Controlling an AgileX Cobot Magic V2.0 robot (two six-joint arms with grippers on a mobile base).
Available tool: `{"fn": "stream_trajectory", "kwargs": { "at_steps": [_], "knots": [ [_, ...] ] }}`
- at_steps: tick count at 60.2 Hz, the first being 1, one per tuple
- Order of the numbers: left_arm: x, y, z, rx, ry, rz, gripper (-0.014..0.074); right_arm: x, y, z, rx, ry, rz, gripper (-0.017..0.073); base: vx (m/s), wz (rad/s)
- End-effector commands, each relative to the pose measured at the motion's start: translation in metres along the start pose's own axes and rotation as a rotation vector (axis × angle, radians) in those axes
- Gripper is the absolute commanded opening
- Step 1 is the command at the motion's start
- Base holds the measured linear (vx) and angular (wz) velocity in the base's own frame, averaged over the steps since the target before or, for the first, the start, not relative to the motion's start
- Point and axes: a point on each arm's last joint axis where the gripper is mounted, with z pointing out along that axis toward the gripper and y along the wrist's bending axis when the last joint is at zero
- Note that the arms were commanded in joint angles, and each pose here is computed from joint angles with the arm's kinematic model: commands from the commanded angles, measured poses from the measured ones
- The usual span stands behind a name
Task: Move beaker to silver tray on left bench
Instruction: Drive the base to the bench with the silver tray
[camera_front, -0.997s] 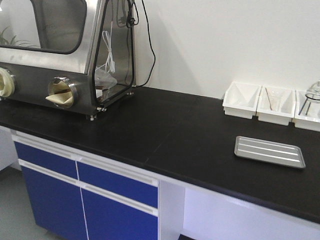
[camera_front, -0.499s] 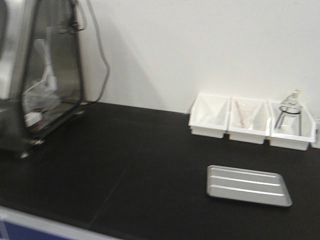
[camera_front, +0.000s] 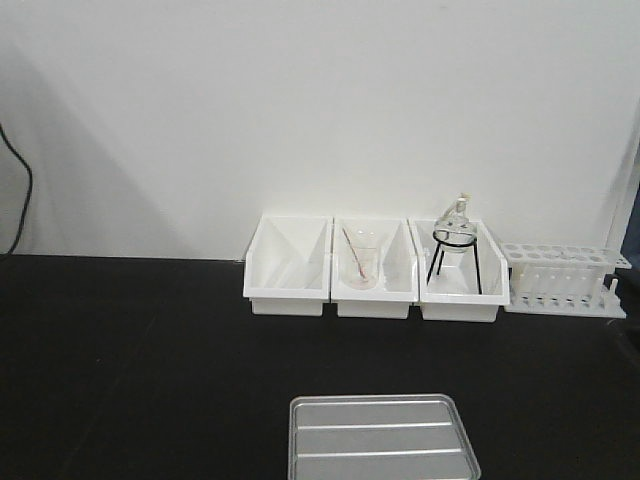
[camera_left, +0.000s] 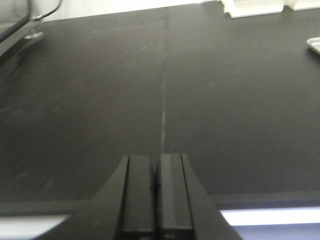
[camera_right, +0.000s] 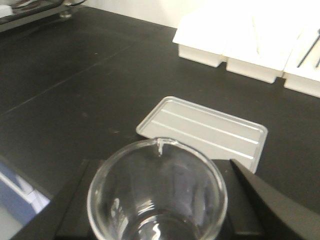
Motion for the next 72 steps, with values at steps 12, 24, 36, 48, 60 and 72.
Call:
{"fn": "stream_trajectory", "kwargs": {
  "at_steps": [12,24,36,48,60,72],
  "knots": [
    [-0.0009,-0.0007,0.0016,0.006,-0.063,-0.003,0.0001,-0.0163,0.0017,-0.0035,-0.017,-0.104,-0.017,-0.001,0.24,-0.13],
    [-0.0009,-0.0007,0.0016,0.006,-0.063,-0.003,0.0001,-0.0163,0.0017,-0.0035,-0.017,-0.104,-0.017,-0.001,0.19,0.0],
    [-0.0009,-0.0007,0.0016,0.006,-0.063,-0.003,0.0001,-0.0163,0.0017,-0.0035,-0.017,-0.104,-0.017,-0.001,0.1,-0.04],
    [-0.0009,-0.0007,0.0016,0.006,-0.063,-0.003,0.0001,-0.0163,0.0018,-0.0036,-0.017,-0.104,-0.017,-0.0011,0.03,-0.03],
    [-0.0009,-0.0007,0.0016,0.006,-0.063,-0.003,0.0001,-0.0163,0.0018,-0.0036,-0.017,-0.104,-0.017,-0.0011,0.0,0.0],
    [-0.0009,-0.0007,0.0016,0.006,-0.063,-0.003,0.0001,-0.0163,0.0018,-0.0036,-0.017,-0.104,-0.017,-0.0011,0.0,0.0]
  ]
}}
